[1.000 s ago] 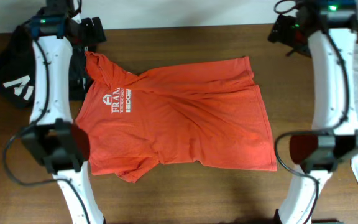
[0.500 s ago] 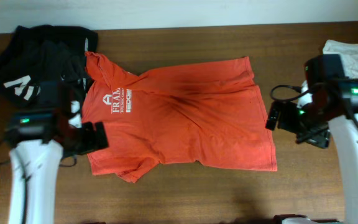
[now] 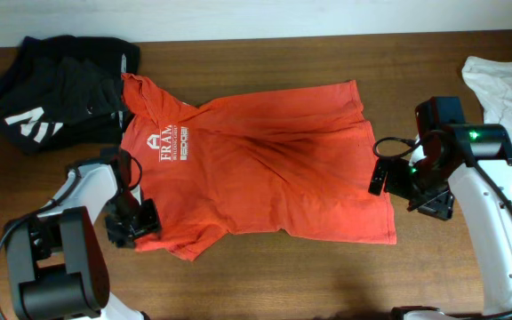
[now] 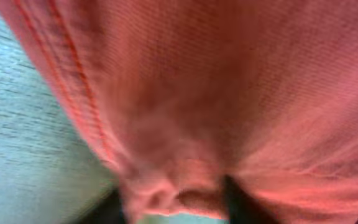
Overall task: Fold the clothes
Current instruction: 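Grasp the shirt's bottom hem corners with both grippers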
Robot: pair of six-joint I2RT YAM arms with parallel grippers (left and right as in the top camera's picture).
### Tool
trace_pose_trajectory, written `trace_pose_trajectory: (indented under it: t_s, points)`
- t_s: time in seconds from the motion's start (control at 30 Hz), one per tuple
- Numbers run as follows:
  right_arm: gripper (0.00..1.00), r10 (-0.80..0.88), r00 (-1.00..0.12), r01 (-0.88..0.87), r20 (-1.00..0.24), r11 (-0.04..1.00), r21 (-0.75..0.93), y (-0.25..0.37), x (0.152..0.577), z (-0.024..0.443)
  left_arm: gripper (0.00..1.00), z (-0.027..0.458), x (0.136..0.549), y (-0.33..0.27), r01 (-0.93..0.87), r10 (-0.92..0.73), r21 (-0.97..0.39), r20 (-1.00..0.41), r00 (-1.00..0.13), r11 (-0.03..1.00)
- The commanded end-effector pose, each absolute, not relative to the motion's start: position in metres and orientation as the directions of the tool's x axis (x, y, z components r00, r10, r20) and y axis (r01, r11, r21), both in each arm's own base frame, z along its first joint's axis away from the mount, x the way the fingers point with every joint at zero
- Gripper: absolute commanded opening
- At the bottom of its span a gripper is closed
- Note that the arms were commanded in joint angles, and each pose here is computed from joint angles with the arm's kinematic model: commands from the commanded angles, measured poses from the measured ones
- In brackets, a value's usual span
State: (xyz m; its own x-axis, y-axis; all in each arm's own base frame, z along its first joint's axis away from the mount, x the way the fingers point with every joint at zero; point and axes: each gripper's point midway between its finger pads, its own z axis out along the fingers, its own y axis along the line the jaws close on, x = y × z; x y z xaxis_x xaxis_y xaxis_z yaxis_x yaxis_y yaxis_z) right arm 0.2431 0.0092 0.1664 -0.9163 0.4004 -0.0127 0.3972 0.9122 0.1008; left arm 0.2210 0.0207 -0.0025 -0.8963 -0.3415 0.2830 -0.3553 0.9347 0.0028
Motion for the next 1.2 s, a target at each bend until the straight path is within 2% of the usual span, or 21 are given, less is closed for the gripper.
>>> trace_pose_trajectory:
  t_s: [0.0, 0.07, 0.13, 0.2, 0.23, 0.3, 0.37, 0.43, 0.47, 0.53, 0.67, 0.7, 0.77, 0.83, 0.87, 0.9, 1.0, 1.1, 1.17]
  points:
    - [0.99, 0.412, -0.911, 0.409, -0.009, 0.907, 0.105, 0.01, 0.239, 0.168, 0.0, -0.006, 0.211, 0.019, -0.341, -0.323, 0.001, 0.315, -0.892, 0.94]
    - [0.99, 0.412, -0.911, 0.41, 0.005, 0.907, 0.098, 0.01, 0.236, 0.167, 0.01, 0.016, 0.216, 0.021, -0.338, -0.321, 0.006, 0.325, -0.89, 0.941]
    - [0.99, 0.414, -0.91, 0.413, -0.001, 0.908, 0.078, 0.006, 0.236, 0.16, 0.01, 0.052, 0.239, 0.024, -0.332, -0.321, -0.02, 0.207, -0.924, 0.943]
    - [0.99, 0.421, -0.907, 0.42, 0.011, 0.904, 0.077, 0.007, 0.236, 0.125, 0.0, 0.088, 0.25, 0.027, -0.324, -0.322, -0.042, 0.044, -0.946, 0.945]
    - [0.99, 0.429, -0.903, 0.429, 0.017, 0.9, 0.074, 0.005, 0.237, 0.107, 0.01, 0.091, 0.25, 0.027, -0.324, -0.323, -0.044, 0.032, -0.946, 0.945]
    - [0.99, 0.563, -0.824, 0.566, 0.055, 0.823, 0.05, -0.01, 0.233, 0.078, 0.01, 0.091, 0.25, 0.027, -0.323, -0.322, -0.046, 0.03, -0.946, 0.945]
    - [0.99, 0.626, -0.777, 0.629, 0.073, 0.776, 0.041, -0.027, 0.23, 0.062, 0.0, 0.089, 0.248, 0.024, -0.324, -0.322, -0.058, 0.04, -0.946, 0.944]
    - [0.9, 0.654, -0.749, 0.66, 0.104, 0.751, 0.023, -0.035, 0.224, 0.049, 0.0, 0.089, 0.248, 0.024, -0.324, -0.322, -0.059, 0.039, -0.946, 0.944]
    - [0.8, 0.652, -0.751, 0.657, 0.108, 0.753, 0.022, -0.035, 0.226, 0.041, 0.0, 0.09, 0.248, 0.024, -0.324, -0.322, -0.063, 0.039, -0.946, 0.944]
    - [0.74, 0.647, -0.75, 0.655, 0.141, 0.756, 0.015, -0.032, 0.226, 0.029, 0.01, 0.09, 0.25, 0.023, -0.324, -0.322, -0.071, 0.034, -0.946, 0.944]
    - [0.71, 0.649, -0.722, 0.654, 0.24, 0.753, -0.069, -0.031, 0.2, -0.01, 0.0, 0.09, 0.25, 0.023, -0.323, -0.322, -0.071, 0.034, -0.946, 0.944]
    - [0.69, 0.652, -0.717, 0.657, 0.245, 0.75, -0.073, -0.03, 0.198, -0.016, 0.01, 0.09, 0.25, 0.023, -0.324, -0.322, -0.071, 0.034, -0.946, 0.944]
    - [0.57, 0.664, -0.71, 0.668, 0.233, 0.74, -0.073, -0.031, 0.198, -0.022, 0.01, 0.09, 0.25, 0.023, -0.324, -0.322, -0.071, 0.034, -0.946, 0.944]
    - [0.31, 0.665, -0.714, 0.668, 0.22, 0.741, -0.071, -0.032, 0.201, -0.022, 0.01, 0.09, 0.25, 0.023, -0.324, -0.322, -0.071, 0.034, -0.946, 0.944]
    - [0.07, 0.665, -0.715, 0.668, 0.216, 0.741, -0.069, -0.033, 0.203, -0.022, 0.01, 0.09, 0.248, 0.022, -0.324, -0.322, -0.074, 0.043, -0.946, 0.943]
    - [0.04, 0.666, -0.713, 0.669, 0.22, 0.74, -0.073, -0.033, 0.203, -0.019, 0.01, 0.092, 0.245, 0.019, -0.326, -0.322, -0.082, 0.058, -0.945, 0.942]
    - [0.04, 0.665, -0.708, 0.662, 0.237, 0.742, -0.104, -0.038, 0.21, 0.016, 0.0, 0.122, 0.234, 0.008, -0.267, -0.259, -0.073, 0.106, -0.96, 0.961]
    - [0.04, 0.668, -0.731, 0.643, 0.136, 0.742, -0.189, -0.061, 0.213, 0.081, 0.01, 0.166, 0.238, 0.013, -0.257, -0.257, -0.06, -0.004, -0.966, 0.965]
    - [0.04, 0.666, -0.744, 0.649, 0.059, 0.74, -0.176, -0.066, 0.215, 0.121, 0.0, 0.188, 0.232, 0.013, -0.253, -0.257, -0.066, -0.061, -0.965, 0.965]
